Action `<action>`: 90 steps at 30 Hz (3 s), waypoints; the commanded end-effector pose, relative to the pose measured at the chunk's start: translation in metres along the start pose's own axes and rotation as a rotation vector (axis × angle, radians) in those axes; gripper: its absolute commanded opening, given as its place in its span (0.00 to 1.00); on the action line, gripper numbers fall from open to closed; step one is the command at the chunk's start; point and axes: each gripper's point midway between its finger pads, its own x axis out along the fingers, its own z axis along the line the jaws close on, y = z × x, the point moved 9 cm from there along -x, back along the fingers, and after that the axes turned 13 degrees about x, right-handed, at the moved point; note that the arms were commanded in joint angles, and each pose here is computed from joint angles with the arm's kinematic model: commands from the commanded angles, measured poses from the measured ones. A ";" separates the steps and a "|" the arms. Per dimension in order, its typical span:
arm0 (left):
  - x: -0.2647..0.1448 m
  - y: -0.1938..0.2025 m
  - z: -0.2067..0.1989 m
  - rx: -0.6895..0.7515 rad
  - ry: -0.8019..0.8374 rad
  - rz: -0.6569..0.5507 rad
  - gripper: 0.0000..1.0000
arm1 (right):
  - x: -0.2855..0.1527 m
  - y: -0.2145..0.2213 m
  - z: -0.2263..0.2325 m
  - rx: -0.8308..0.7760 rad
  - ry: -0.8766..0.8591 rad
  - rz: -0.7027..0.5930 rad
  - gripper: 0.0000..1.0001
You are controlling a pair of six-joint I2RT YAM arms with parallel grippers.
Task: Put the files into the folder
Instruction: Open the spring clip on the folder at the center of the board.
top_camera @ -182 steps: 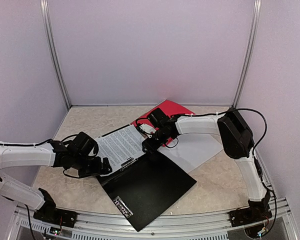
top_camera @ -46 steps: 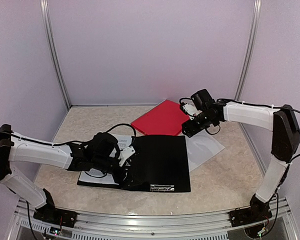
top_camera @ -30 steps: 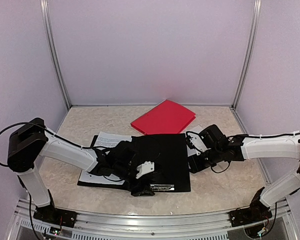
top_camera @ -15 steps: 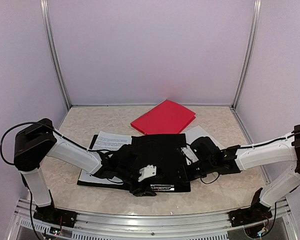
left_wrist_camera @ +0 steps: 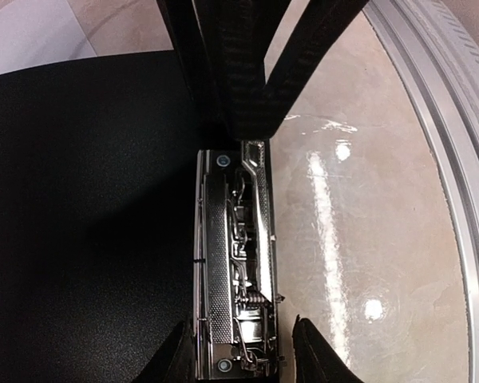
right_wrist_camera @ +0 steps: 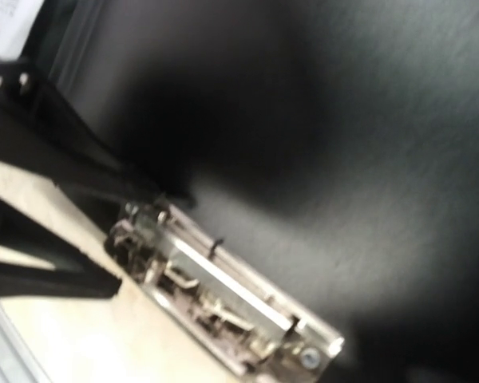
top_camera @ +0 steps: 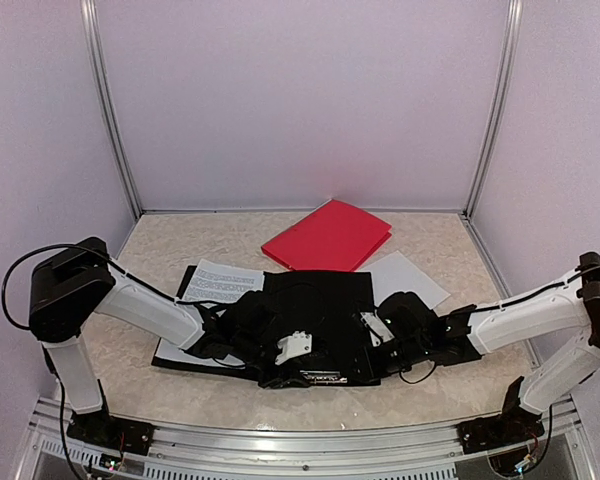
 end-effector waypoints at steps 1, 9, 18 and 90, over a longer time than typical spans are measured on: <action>0.003 0.004 -0.006 -0.015 0.019 0.031 0.36 | -0.003 0.008 0.004 0.023 -0.027 -0.011 0.27; 0.006 0.003 -0.008 -0.008 0.020 0.051 0.31 | 0.004 0.016 0.001 0.037 -0.012 -0.002 0.27; 0.008 0.002 -0.008 -0.011 0.027 0.058 0.30 | 0.010 0.019 -0.007 0.030 0.043 0.010 0.27; 0.014 0.009 -0.040 0.125 0.233 0.071 0.19 | 0.024 -0.010 -0.023 -0.044 0.276 -0.014 0.00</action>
